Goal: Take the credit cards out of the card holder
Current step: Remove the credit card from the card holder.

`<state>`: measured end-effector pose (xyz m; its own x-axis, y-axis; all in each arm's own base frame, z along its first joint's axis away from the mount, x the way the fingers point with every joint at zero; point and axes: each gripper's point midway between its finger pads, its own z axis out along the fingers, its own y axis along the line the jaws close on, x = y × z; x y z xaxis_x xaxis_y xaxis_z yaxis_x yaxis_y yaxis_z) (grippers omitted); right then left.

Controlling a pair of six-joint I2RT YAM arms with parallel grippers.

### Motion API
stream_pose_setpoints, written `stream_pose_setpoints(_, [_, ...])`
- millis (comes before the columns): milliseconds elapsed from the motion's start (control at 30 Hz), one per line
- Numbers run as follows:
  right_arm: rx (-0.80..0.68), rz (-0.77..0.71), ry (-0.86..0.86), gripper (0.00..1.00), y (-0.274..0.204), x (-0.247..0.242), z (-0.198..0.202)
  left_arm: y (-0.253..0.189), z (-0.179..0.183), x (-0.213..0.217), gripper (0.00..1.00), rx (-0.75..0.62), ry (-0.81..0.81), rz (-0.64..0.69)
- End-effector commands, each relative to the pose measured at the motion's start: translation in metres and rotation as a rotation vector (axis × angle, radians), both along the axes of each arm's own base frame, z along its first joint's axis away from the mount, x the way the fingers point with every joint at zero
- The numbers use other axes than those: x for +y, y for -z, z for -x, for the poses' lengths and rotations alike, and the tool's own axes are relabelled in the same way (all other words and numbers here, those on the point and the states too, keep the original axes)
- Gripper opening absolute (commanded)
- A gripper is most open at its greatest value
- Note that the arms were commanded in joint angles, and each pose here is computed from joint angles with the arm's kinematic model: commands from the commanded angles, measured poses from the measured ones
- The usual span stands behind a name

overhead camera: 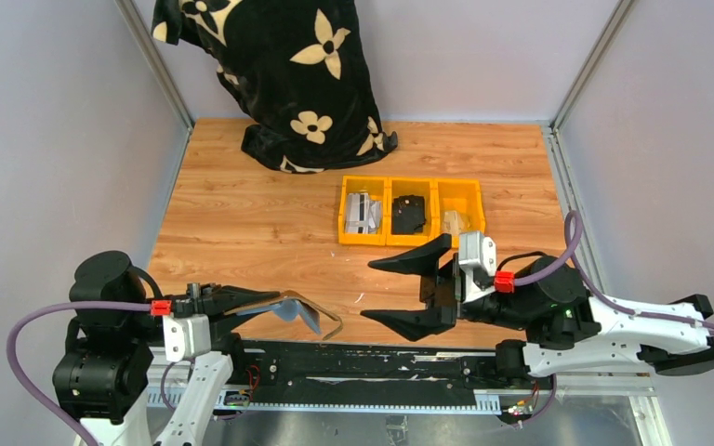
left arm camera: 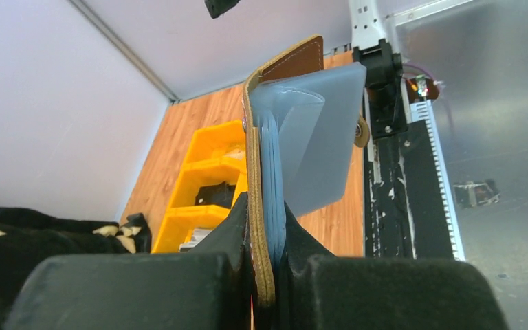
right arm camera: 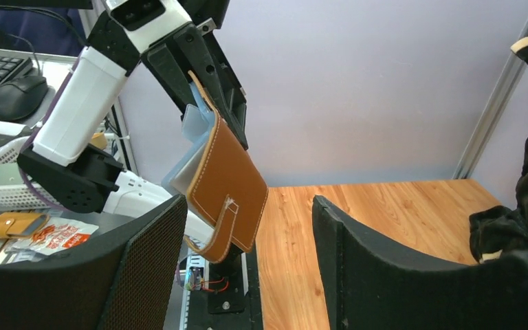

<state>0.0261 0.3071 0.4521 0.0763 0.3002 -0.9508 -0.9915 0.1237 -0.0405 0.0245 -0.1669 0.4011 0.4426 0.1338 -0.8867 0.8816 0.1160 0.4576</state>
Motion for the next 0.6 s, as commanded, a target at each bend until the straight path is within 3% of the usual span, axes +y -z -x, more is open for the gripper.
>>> stream_pose_setpoints(0, [-0.047,0.094,-0.083,0.71,0.019,0.006,0.014,-0.012,0.016,-0.004,0.00,0.023,0.072,0.030])
stream_pose_setpoints(133, [-0.075,0.141,-0.238,0.72,0.024,0.025,0.041,-0.017,0.015,-0.004,0.00,0.050,0.074,0.035])
stream_pose_setpoints(300, [-0.061,0.183,-0.200,0.77,0.036,0.049,0.033,-0.019,0.019,-0.005,0.00,0.071,0.089,0.043])
stream_pose_setpoints(567, [-0.043,0.149,-0.002,0.46,0.031,0.059,0.001,-0.028,0.026,-0.007,0.00,0.100,0.120,0.058])
